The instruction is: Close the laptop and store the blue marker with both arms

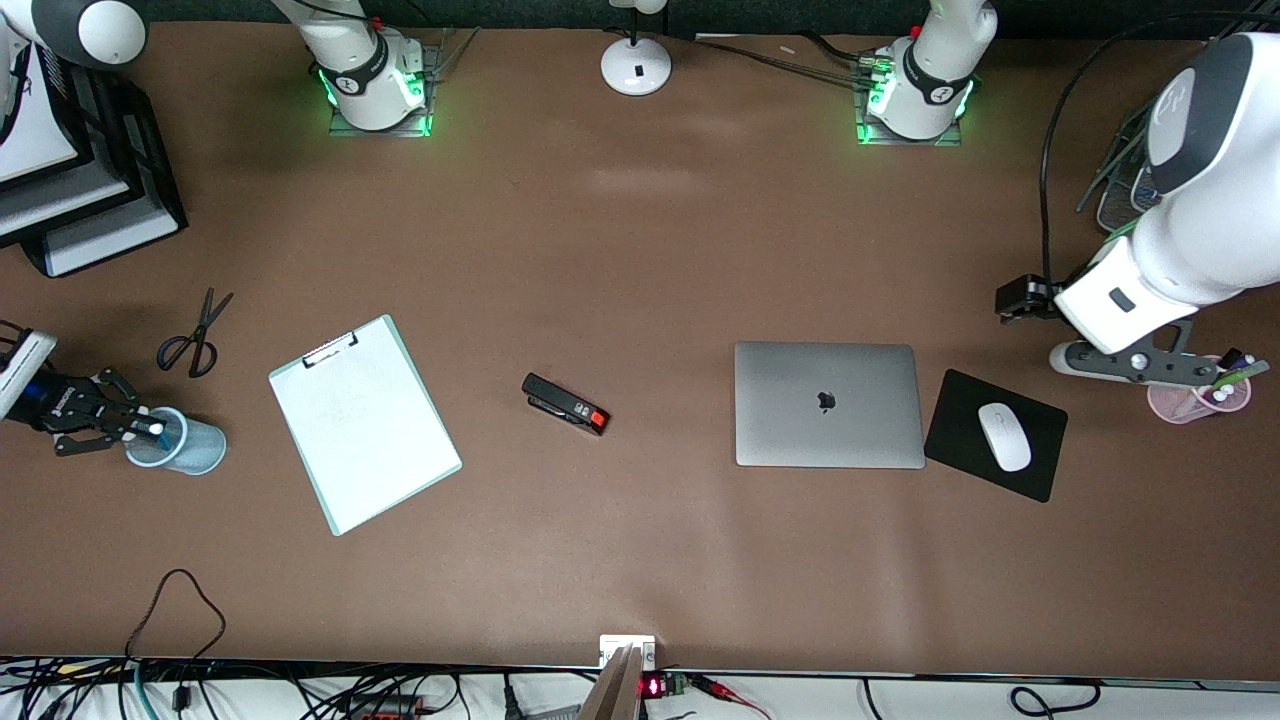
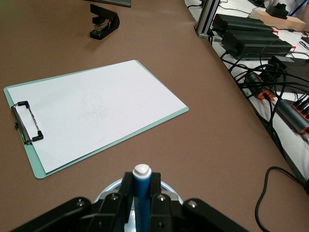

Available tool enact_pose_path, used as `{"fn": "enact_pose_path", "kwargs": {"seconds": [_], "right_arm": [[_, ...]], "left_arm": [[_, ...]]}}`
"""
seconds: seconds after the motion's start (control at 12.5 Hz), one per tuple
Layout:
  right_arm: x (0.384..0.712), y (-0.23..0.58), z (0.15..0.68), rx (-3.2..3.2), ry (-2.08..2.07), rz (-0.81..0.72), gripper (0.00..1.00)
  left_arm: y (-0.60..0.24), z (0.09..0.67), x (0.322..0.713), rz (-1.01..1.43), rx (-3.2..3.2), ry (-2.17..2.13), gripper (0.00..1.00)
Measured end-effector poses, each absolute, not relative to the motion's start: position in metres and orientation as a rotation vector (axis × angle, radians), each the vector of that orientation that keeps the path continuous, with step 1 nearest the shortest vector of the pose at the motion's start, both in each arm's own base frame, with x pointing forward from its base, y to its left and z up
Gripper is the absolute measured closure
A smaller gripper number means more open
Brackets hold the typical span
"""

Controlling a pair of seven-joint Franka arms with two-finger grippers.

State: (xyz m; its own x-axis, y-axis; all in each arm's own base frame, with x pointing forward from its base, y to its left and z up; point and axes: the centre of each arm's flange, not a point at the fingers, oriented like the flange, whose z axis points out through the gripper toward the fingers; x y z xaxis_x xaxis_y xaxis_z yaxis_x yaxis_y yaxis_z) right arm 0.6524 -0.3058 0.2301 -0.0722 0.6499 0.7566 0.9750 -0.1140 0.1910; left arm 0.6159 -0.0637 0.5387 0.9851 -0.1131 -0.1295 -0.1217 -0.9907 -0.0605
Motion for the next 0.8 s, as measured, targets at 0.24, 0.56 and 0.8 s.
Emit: {"fn": "enact_pose_path", "kwargs": {"seconds": [0.24,0.56,0.8], "right_arm": [[0.653,-0.306,0.223,-1.791,-1.738,-1.033,0.82],[0.653,-0.307,0.222,-1.797,-1.737,-1.032,0.71],[0.655,-0.310,0.229,-1.828,-1.702,-1.022,0.37]], "left_arm": [[-0.036,0.556,0.611,0.159,-3.113,0.068,0.00],[-0.007,0.569,0.585,-0.026,-3.119,-0.018,0.00],[-0.008,0.574,0.559,-0.009,-3.118,-0.002,0.00]]}}
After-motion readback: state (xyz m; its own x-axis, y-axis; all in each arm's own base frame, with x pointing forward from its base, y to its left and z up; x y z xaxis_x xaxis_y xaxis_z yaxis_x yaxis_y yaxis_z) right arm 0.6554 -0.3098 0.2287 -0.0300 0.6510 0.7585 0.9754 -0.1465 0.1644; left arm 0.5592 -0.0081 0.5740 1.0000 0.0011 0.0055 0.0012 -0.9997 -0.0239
